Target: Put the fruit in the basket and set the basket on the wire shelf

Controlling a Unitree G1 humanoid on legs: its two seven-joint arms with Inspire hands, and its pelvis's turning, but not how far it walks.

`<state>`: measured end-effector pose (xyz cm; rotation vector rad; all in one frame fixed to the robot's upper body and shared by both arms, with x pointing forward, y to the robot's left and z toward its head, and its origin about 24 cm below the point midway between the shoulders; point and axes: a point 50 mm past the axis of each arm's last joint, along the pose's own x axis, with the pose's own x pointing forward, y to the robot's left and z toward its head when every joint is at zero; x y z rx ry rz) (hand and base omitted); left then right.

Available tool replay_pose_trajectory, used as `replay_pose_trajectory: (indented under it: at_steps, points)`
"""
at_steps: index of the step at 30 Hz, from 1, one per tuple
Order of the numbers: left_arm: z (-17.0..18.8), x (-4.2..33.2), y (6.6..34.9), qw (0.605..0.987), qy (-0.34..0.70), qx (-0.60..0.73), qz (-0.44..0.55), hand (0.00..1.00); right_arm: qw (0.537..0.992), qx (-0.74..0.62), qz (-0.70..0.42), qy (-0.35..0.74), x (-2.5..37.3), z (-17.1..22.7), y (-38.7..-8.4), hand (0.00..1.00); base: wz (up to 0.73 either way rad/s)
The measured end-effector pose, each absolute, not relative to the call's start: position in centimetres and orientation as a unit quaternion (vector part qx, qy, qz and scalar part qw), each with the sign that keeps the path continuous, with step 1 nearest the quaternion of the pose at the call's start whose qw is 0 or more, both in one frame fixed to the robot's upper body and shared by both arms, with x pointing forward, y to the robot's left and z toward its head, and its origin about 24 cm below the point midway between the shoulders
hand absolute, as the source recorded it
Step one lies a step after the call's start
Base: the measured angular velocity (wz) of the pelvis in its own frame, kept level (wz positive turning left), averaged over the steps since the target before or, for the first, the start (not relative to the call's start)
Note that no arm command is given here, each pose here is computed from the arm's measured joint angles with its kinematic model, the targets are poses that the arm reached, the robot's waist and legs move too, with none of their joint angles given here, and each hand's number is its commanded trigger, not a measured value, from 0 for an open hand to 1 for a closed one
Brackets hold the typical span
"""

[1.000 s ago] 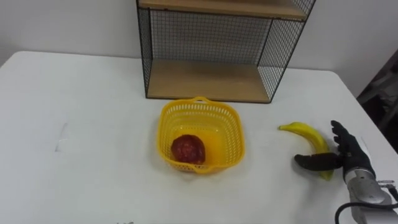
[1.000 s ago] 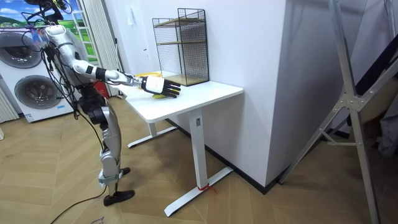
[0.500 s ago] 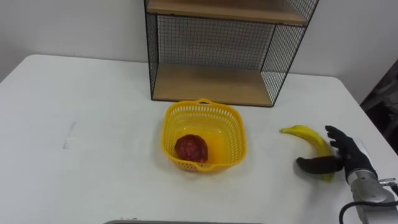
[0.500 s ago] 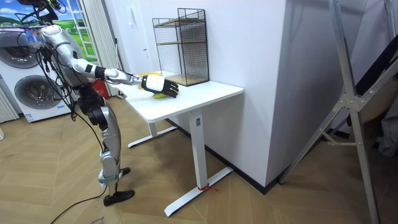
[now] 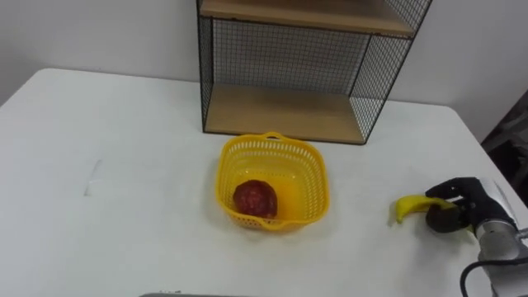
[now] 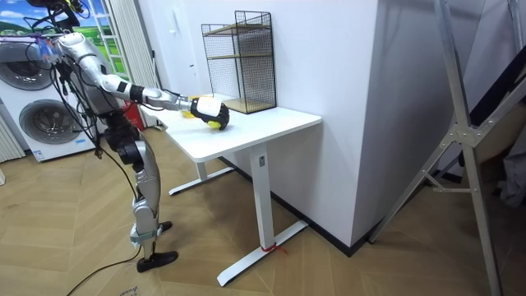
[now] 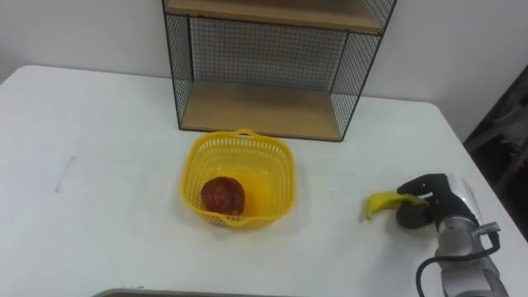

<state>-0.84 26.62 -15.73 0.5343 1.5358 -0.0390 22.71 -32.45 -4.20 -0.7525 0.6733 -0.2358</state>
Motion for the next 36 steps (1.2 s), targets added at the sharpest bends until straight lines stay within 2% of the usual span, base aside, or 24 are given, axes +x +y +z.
replay_pose_trajectory:
  at_steps: [8,17,21,25,36]
  points:
    - [-15.7,-0.6,26.7,0.689,0.684,0.240,-0.016,0.00,0.873,-0.347,-0.117,0.323,22.7,-4.3,-32.3,1.00,0.00]
    - [-15.8,-0.4,26.6,0.690,0.682,0.240,-0.016,0.00,0.902,-0.270,-0.155,0.298,22.7,-3.6,-31.9,1.00,-0.05]
    - [-15.8,0.4,26.6,0.697,0.675,0.243,-0.017,0.00,0.929,-0.200,-0.157,0.270,23.2,-3.1,-30.6,1.00,-0.07]
    - [-15.8,1.2,26.3,0.706,0.662,0.248,-0.025,0.00,0.963,-0.105,-0.120,0.217,24.7,-1.8,-28.0,1.00,-0.07]
    - [-15.9,0.4,25.8,0.703,0.669,0.241,-0.029,0.00,0.985,0.056,-0.077,0.141,26.1,0.7,-25.2,1.00,0.01]
